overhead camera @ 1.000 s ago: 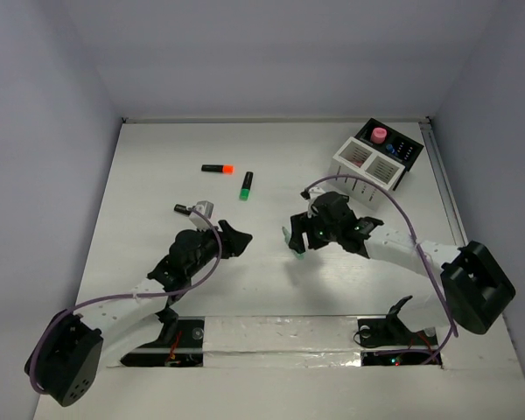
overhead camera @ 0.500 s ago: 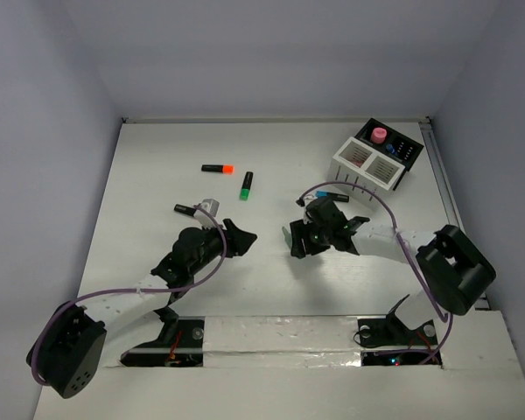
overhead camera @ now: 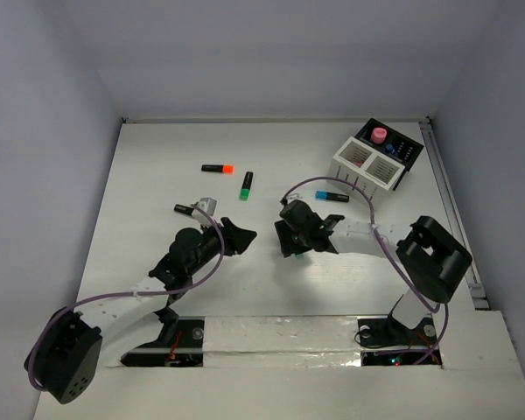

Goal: Sort the stationery into containers
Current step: Pick up the pen from the center of the board.

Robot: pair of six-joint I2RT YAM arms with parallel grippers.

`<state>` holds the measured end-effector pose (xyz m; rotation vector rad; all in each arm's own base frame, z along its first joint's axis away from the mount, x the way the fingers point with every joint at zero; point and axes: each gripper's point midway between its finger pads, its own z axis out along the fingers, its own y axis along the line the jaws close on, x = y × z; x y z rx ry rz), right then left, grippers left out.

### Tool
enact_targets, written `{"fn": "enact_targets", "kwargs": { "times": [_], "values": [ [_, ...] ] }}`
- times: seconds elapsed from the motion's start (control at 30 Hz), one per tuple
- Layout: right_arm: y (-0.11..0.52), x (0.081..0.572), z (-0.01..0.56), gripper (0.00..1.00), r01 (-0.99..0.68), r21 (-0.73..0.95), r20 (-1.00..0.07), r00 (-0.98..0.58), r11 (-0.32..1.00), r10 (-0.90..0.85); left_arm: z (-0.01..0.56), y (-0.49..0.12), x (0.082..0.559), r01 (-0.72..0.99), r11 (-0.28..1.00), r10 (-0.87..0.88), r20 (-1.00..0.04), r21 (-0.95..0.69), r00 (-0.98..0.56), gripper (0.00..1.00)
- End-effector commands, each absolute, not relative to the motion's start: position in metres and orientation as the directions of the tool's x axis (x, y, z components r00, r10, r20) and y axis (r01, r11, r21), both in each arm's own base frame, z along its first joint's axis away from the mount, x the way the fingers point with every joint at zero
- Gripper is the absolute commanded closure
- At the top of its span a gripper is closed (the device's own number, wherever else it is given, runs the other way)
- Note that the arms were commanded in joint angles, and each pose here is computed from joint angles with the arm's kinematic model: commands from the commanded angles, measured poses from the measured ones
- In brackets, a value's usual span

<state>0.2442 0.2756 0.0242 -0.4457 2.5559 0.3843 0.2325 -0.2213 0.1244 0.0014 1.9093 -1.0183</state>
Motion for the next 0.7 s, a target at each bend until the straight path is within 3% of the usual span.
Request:
{"fn": "enact_targets", "kwargs": {
  "times": [0.0,0.43,0.53,0.67],
  "values": [
    [0.217,0.216,-0.018,0.39,-0.246,-0.043,-0.366,-0.898,0.968,-0.244,0.158,-0.227,0.232,0.465,0.596,-0.437,-0.751,-0.654,-0.496,0.53],
    [0.205,0.193,-0.023,0.38,-0.173,-0.12,-0.341,-0.918,0.978,-0.204,0.159,-0.226,0.227,0.479,0.58,-0.442,-0.748,-0.659,-0.495,0.55],
    [0.204,0.191,-0.023,0.45,-0.163,-0.117,-0.338,-0.921,0.98,-0.193,0.159,-0.227,0.228,0.479,0.577,-0.442,-0.746,-0.662,-0.498,0.56],
    [0.207,0.188,-0.026,0.72,-0.183,-0.097,-0.327,-0.923,0.978,-0.205,0.156,-0.23,0.229,0.473,0.571,-0.44,-0.737,-0.67,-0.513,0.56]
  ]
}}
